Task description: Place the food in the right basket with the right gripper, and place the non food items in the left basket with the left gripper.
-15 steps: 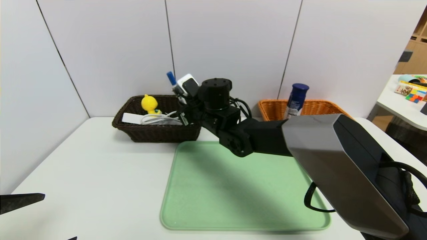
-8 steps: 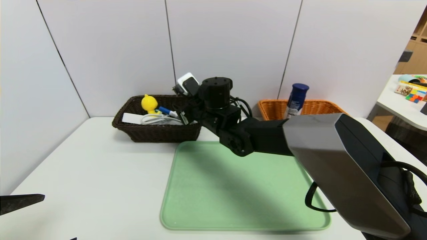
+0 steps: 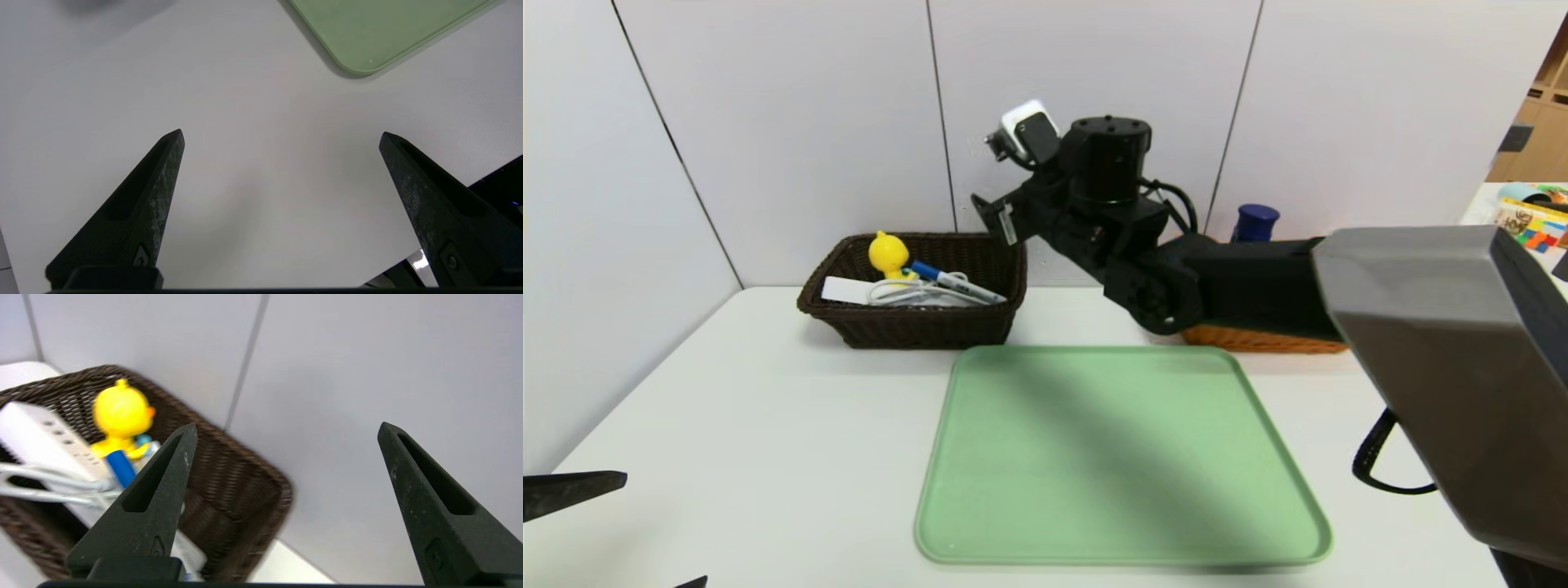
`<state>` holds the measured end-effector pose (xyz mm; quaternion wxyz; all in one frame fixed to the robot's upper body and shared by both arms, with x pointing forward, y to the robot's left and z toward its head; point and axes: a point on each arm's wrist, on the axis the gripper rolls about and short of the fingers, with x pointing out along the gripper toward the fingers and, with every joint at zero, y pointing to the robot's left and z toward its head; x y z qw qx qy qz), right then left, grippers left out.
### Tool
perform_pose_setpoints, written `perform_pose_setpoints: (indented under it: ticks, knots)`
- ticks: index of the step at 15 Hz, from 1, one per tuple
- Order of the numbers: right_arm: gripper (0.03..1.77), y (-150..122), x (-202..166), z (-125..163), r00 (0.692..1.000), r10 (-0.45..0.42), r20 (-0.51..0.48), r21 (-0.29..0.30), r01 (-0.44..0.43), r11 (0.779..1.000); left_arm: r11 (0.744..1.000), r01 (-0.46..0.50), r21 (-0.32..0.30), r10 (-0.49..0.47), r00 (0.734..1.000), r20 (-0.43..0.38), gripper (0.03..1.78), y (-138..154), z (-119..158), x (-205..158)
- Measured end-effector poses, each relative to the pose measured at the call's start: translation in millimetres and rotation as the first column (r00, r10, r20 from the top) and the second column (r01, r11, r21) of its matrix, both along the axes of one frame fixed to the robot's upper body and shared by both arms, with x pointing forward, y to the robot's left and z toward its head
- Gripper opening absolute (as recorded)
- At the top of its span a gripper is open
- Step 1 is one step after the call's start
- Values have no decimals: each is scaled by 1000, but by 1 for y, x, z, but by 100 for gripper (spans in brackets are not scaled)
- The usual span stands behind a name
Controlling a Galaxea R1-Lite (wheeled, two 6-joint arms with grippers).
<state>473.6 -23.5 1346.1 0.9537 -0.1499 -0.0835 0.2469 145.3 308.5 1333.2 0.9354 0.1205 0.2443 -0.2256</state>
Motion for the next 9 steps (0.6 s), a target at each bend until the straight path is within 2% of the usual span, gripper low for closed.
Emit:
perform_pose_setpoints:
  ticks: [3, 9]
  knots:
    - [159, -22, -4, 4, 999, -27, -39, -40, 25, 999, 1000, -9, -12, 10, 1000, 24, 169, 0, 3, 1]
    - [165, -80, -35, -20, 977, -91, -191, -168, 59, 984, 999, -47, -27, 48, 997, 56, 169, 2, 7, 3]
